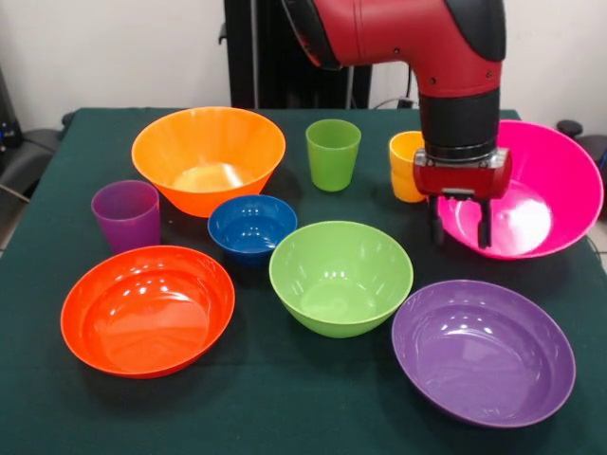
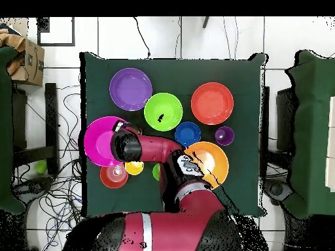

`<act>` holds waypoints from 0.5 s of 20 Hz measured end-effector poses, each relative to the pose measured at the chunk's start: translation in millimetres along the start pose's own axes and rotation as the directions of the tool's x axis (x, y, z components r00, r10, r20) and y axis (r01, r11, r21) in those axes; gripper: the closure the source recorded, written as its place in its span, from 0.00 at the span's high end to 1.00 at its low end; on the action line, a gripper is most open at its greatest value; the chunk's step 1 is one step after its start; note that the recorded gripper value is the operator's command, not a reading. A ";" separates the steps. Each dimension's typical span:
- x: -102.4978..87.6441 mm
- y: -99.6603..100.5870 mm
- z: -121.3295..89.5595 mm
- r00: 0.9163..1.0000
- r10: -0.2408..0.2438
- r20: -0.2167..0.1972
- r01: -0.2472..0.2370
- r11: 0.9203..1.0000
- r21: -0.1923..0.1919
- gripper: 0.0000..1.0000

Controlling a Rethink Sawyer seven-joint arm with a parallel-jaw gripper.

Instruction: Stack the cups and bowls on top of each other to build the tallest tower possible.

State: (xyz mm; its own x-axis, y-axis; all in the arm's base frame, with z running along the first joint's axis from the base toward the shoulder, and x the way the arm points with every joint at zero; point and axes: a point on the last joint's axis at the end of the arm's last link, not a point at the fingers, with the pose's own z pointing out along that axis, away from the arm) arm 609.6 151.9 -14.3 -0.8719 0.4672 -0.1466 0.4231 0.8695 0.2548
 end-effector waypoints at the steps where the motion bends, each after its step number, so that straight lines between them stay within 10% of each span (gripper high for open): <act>1: 6.0 2.0 -2.3 1.000 -0.007 -0.007 0.007 1.000 0.001 1.00; 10: 39.0 5.5 -39.2 0.995 -0.043 -0.090 0.046 0.998 0.032 1.00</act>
State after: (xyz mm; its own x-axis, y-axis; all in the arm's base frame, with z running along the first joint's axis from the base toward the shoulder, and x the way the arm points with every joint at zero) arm 568.3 168.6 18.9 -0.9079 0.4132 -0.0708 0.3902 0.8947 0.2175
